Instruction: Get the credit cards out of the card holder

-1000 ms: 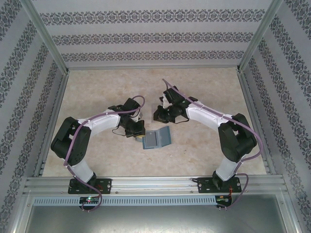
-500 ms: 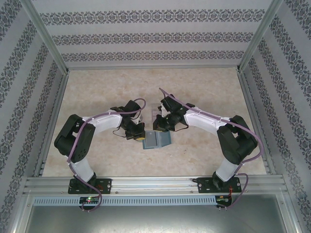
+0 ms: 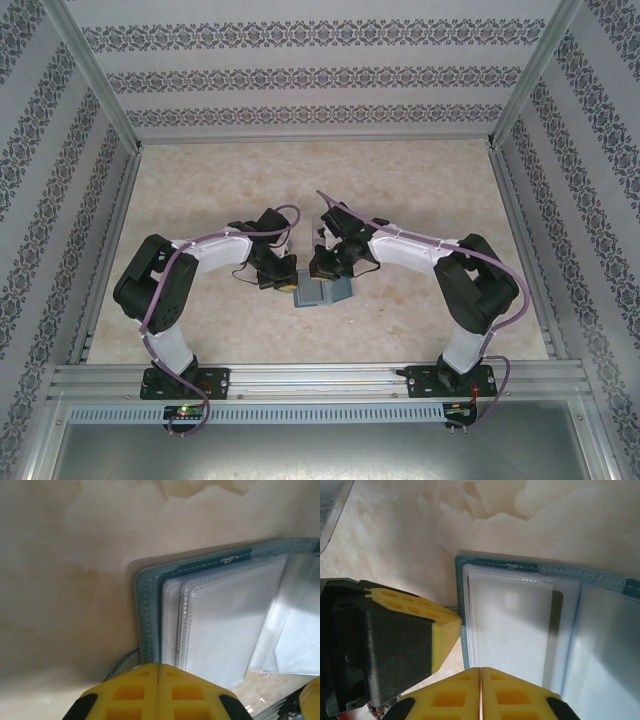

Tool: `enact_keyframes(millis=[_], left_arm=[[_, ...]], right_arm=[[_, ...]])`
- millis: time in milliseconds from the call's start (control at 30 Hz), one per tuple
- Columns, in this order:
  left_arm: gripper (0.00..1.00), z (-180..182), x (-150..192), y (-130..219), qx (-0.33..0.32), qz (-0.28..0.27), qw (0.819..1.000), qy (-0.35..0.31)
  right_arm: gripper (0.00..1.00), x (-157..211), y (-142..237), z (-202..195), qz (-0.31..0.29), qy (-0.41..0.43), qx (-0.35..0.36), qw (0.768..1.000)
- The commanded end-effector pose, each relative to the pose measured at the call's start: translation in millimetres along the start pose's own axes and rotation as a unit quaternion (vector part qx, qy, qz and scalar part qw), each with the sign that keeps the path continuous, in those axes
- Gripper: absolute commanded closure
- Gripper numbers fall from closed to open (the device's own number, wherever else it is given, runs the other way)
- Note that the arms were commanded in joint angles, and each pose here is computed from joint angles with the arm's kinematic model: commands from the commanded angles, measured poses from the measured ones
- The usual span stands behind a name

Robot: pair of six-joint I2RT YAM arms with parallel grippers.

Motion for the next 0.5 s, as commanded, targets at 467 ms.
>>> enact_keyframes(millis=[467], left_arm=[[1.00,15.1,6.4,-11.8,-0.028,0.017,0.999,0.004]], right_arm=[[0.92,-0.4,-31.0,11.9,0.032,0.004,-0.014,0.999]])
Point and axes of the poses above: each hand's point on the last joint's axis, 136 mm out from that joint toward the fingers, its own y axis back along the fingers, its own z axis along the line the jaws close on, x = y × z, the point moved 6 cm from there along y, back along the fingers, and after that the axes turned 2 degrees about y, right-handed, at the moved point
